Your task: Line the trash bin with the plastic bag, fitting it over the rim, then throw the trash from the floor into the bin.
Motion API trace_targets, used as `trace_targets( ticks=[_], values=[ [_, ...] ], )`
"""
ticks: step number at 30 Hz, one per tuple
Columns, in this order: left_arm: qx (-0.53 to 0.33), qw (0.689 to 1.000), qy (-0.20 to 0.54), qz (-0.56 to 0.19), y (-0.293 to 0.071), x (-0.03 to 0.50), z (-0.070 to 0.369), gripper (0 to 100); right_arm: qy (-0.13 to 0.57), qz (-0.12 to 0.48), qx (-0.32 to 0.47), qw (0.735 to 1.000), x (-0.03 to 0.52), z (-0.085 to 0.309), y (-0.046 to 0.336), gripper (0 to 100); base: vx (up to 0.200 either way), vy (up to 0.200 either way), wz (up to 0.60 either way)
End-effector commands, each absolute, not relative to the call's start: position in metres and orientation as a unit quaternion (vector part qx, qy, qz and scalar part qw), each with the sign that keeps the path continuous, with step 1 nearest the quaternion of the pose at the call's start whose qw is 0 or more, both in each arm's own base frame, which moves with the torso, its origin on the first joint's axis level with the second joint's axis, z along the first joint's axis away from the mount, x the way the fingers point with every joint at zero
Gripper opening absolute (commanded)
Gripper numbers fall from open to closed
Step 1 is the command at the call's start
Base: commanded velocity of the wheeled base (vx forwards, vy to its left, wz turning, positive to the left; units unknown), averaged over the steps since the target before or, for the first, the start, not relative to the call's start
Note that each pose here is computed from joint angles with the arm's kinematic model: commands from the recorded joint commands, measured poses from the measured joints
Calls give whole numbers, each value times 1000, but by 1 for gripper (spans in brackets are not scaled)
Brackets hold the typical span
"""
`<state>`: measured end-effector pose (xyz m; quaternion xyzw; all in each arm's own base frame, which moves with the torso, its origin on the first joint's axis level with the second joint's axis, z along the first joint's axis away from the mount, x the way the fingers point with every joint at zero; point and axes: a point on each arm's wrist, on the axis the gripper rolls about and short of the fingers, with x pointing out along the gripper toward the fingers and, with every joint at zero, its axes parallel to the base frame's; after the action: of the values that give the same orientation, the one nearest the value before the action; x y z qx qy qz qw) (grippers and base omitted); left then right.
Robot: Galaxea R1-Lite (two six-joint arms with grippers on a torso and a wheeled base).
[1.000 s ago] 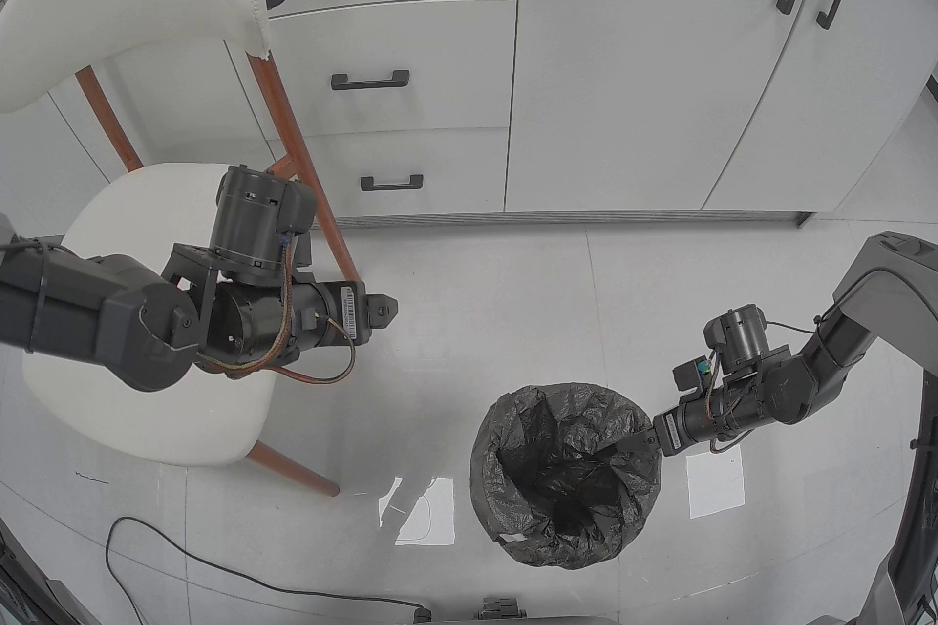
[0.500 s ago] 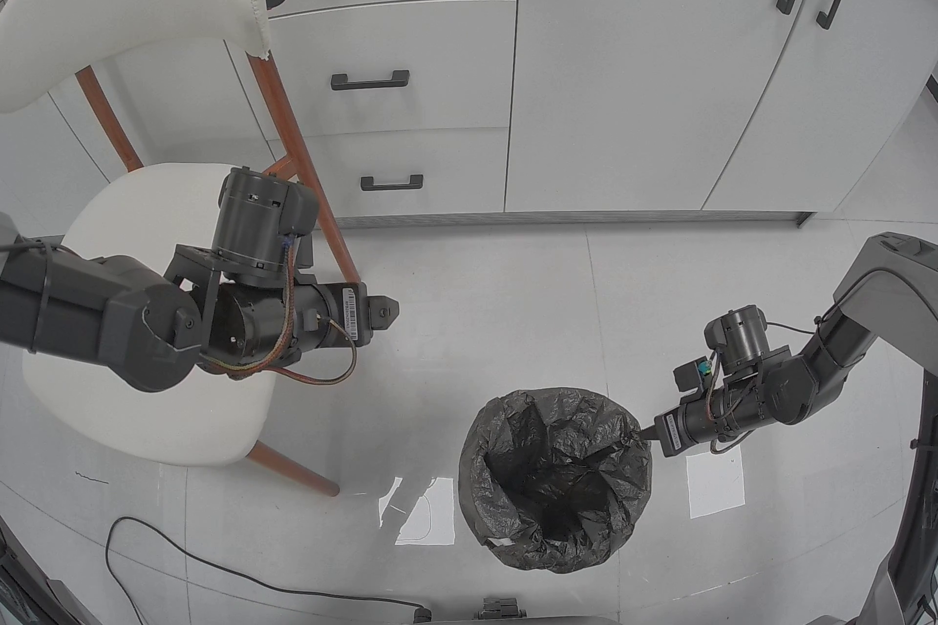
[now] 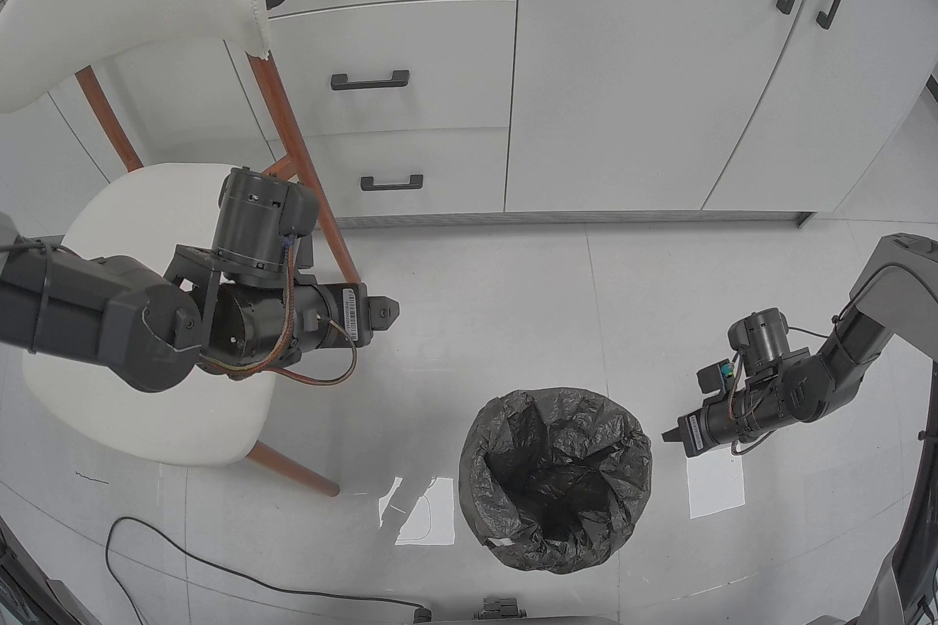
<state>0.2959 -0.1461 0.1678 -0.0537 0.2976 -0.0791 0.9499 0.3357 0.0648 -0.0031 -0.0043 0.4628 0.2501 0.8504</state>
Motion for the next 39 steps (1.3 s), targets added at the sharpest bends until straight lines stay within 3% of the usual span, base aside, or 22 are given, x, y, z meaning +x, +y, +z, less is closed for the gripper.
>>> trace_targets(
  ticks=[1, 4, 5, 24, 25, 39],
  values=[
    [-55, 950, 297, -80, -146, 295, 169, 100, 461, 250, -6, 851, 332, -1, 56, 0, 0, 0, 0],
    [-55, 950, 295, -81, -146, 295, 170, 100, 453, 271, -7, 850, 328, 5, 59, 0, 0, 0, 0],
    [-55, 951, 295, -81, -146, 294, 170, 100, 444, 282, -9, 850, 328, 8, 61, 100, 0, 0, 0],
    [-57, 953, 287, -84, -144, 287, 177, 100, 471, 303, -16, 828, 332, -22, 82, 100, 0, 0, 0],
    [-57, 953, 287, -84, -144, 287, 177, 100, 469, 303, -15, 829, 333, -21, 82, 0, 0, 0, 0],
    [-57, 953, 286, -84, -143, 286, 178, 100, 453, 301, -16, 839, 329, -2, 78, 0, 0, 0, 0]
  ],
)
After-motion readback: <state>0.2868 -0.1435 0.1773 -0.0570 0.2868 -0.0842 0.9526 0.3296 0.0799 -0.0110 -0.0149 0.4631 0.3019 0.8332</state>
